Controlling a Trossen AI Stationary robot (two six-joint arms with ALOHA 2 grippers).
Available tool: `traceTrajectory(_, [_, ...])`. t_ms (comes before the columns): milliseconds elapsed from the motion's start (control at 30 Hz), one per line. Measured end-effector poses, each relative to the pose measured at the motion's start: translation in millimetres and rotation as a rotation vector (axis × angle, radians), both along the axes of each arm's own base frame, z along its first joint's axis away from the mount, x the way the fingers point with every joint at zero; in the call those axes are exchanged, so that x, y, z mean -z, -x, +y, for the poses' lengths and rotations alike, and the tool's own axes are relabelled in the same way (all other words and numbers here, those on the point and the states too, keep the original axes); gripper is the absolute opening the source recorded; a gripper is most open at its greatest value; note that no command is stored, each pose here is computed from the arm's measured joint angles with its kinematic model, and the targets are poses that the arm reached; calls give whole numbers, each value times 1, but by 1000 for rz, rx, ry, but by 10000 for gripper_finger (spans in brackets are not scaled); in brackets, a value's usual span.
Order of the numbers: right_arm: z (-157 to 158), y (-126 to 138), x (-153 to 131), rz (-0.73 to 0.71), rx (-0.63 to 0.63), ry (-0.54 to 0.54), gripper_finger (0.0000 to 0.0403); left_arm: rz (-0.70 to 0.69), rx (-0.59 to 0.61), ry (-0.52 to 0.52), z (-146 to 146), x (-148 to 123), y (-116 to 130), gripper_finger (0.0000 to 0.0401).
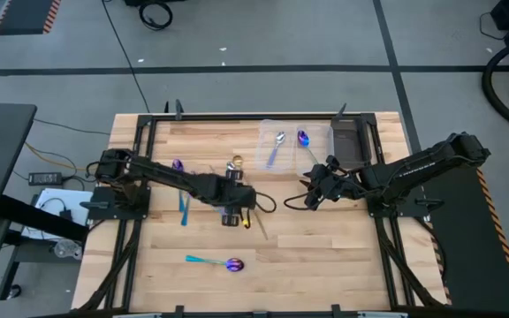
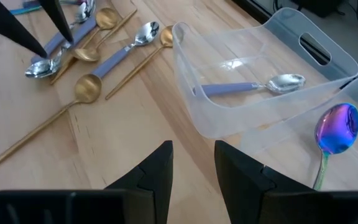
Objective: Sort silverware by color (type)
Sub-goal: Put the middle purple spoon into the right transparent bin
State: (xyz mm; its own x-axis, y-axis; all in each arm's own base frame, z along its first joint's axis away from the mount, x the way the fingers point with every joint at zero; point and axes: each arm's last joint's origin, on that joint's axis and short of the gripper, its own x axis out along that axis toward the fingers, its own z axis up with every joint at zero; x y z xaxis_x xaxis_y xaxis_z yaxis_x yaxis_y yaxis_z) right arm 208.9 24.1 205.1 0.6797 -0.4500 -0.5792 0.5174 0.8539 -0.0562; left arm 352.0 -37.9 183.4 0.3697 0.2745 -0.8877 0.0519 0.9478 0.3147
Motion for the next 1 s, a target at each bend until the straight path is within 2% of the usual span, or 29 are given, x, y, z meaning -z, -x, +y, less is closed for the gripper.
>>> traceTrajectory(233, [0,0,0,-5,-2,1,128,17,-6,3,-6,22,17,173])
traceTrajectory(433, [0,-1,-1,-4,-16,16,128,-8,-33,27,-9,10,31,173])
traceTrajectory(600, [1,-2,-2,-13,-23,13,128,-27,-168,73,-3,-1,52,173])
traceTrajectory(767, [1,-2,-2,-15,-25,17,128,-23,-310,113,1,-2,75,173])
traceTrajectory(1000, [-1,-7,-7,-49,-53,80,128,-20,-547,166,4,4,97,173])
